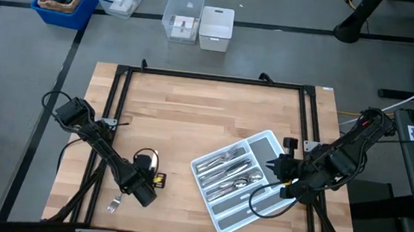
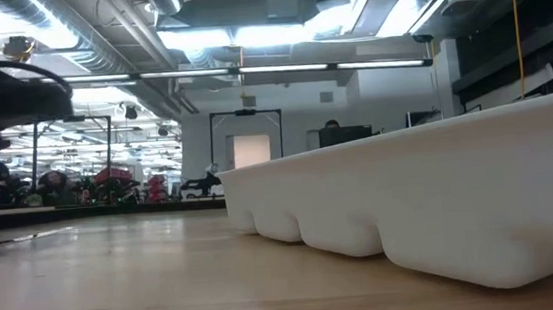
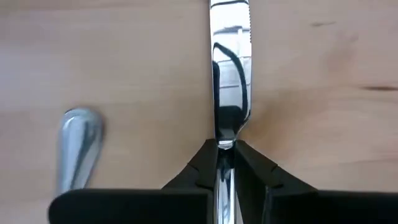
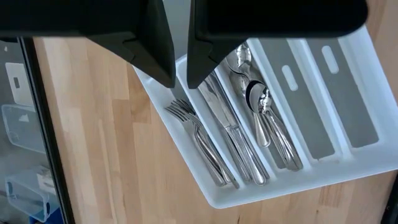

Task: Sort silverware
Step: Put the silver table knife into the silverware tray

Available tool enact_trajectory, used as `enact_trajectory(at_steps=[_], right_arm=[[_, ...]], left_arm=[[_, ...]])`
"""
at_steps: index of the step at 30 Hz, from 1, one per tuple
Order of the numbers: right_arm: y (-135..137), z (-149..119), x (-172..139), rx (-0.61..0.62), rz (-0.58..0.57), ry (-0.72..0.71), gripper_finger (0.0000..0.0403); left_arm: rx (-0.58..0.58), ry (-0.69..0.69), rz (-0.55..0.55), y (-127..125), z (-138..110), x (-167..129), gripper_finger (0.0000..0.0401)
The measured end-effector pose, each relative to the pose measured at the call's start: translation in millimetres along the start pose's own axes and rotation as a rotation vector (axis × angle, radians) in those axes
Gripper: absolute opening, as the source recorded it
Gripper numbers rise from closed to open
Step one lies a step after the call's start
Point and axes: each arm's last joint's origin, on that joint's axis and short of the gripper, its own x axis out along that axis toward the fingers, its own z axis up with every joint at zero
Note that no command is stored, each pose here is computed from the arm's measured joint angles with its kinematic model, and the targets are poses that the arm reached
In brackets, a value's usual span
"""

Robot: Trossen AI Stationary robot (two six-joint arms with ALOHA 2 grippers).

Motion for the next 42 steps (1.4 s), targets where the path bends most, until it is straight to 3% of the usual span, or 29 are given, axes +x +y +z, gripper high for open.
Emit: enact_trajectory(at_steps=[7,18,42], right_arm=[[0,0,0,0.0,0.001,0.0,0.0046],[0,0,0,0.001,0.001,-0.001,0.0046],[0,0,0,0.001,0.001,0.0,0.0046]], left_arm=[[0.022,-0.076,-0.137,-8,-1,0,0.0022],[0.05,-0.068,-0.16,-19,7,2,0.0028],[0.184,-0.079,-0.42,-51,9,-1,0.0029]])
